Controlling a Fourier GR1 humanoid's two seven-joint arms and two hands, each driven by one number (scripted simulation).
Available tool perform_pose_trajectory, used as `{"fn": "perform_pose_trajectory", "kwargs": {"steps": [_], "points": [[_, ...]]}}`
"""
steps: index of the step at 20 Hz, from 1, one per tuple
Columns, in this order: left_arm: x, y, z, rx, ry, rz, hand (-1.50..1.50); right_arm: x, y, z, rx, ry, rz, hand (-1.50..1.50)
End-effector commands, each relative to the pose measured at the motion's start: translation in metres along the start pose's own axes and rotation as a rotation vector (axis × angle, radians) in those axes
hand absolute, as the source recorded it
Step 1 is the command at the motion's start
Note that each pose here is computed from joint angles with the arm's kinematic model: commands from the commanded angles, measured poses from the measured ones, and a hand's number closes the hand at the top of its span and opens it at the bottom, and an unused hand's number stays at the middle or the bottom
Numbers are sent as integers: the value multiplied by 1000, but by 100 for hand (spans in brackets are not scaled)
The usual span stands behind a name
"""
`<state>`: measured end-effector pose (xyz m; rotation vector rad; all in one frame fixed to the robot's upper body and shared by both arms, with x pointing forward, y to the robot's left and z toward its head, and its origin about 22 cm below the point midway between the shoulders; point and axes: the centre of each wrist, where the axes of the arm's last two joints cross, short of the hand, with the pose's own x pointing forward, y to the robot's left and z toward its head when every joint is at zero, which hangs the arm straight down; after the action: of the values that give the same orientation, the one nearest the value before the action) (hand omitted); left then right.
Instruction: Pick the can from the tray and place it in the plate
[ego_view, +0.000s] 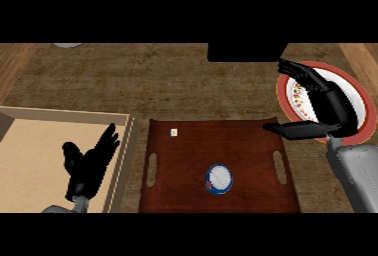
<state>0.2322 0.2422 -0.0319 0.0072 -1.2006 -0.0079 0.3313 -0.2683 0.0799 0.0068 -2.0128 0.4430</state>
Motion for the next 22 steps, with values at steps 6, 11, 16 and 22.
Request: {"fn": "perform_pose_trajectory", "kwargs": {"steps": [6,11,16,22], "points": [[-8,3,4,12,29,7,0,33,-23,10,459,165,344,-150],[-12,-2,2,-13,32,8,0,69,-5,-7,541,198,441,-150],[0,-10,-3,-9,26,10,0,87,62,-5,595,236,524,-150],[15,-3,2,-7,1,-7,0,88,96,18,584,269,576,-150]]}}
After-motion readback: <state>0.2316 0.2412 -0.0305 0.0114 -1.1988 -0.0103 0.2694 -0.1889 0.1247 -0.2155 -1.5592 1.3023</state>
